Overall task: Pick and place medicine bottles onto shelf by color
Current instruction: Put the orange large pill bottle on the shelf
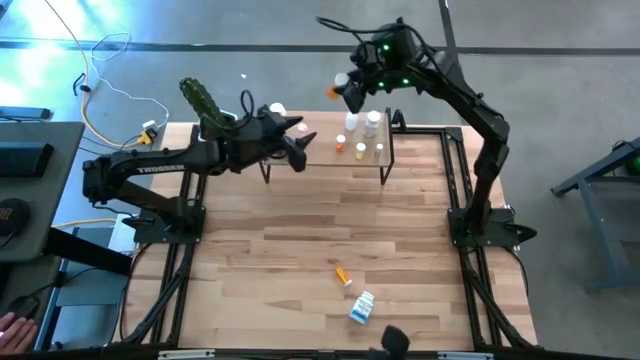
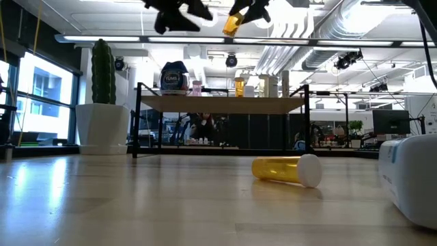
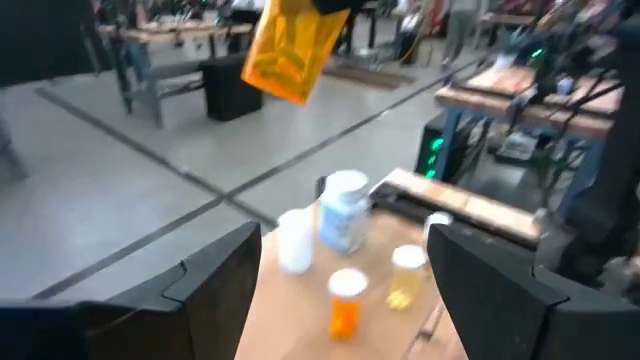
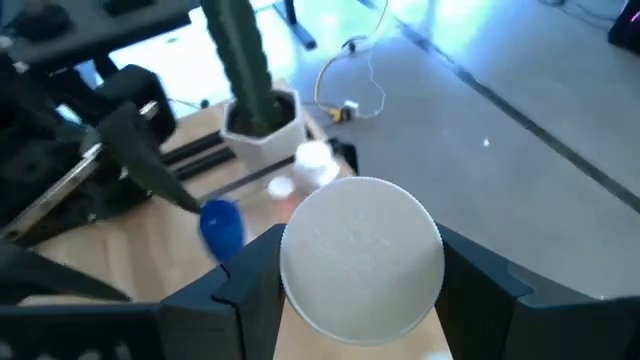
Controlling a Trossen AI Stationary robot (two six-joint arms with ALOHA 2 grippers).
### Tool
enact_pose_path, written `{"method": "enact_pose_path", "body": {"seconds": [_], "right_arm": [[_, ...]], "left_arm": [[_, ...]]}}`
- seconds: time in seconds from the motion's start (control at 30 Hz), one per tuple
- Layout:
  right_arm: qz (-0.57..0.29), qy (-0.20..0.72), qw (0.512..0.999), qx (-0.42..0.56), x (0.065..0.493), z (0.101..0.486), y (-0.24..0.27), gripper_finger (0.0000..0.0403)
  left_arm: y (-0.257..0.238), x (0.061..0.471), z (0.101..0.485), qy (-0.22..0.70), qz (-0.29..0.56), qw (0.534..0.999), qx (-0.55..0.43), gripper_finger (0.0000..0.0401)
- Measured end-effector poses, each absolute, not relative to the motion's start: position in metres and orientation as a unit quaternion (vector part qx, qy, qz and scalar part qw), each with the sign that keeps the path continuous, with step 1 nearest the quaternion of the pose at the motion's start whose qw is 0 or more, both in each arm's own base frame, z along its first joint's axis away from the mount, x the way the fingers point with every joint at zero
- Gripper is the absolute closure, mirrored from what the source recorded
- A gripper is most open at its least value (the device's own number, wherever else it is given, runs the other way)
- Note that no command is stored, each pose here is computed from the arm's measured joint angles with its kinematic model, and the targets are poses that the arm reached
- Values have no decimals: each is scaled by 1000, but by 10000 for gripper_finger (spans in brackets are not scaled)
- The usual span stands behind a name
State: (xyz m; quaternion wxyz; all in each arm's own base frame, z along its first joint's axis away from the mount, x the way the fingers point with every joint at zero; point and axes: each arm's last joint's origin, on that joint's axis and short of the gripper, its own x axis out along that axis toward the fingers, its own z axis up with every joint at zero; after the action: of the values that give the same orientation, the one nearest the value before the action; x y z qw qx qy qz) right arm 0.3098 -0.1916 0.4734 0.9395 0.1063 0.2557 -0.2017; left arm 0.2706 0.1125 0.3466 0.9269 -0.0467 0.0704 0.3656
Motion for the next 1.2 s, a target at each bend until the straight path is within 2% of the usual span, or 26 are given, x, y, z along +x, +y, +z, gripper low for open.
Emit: {"method": "enact_pose_path", "body": {"seconds": [0.37,0.6,1.0,1.2], "right_arm": [[-211,337,910,114,353,411,-228,206],[-204,385,891,124,372,375,-241,206],[-182,450,866,122,389,336,-244,206],[-176,469,858,115,391,332,-238,206]], "left_arm": [[106,228,345,174,373,905,-103,123],[102,220,341,212,366,900,-107,123],[102,219,336,240,347,900,-113,123],[102,219,336,246,342,902,-96,123]]}}
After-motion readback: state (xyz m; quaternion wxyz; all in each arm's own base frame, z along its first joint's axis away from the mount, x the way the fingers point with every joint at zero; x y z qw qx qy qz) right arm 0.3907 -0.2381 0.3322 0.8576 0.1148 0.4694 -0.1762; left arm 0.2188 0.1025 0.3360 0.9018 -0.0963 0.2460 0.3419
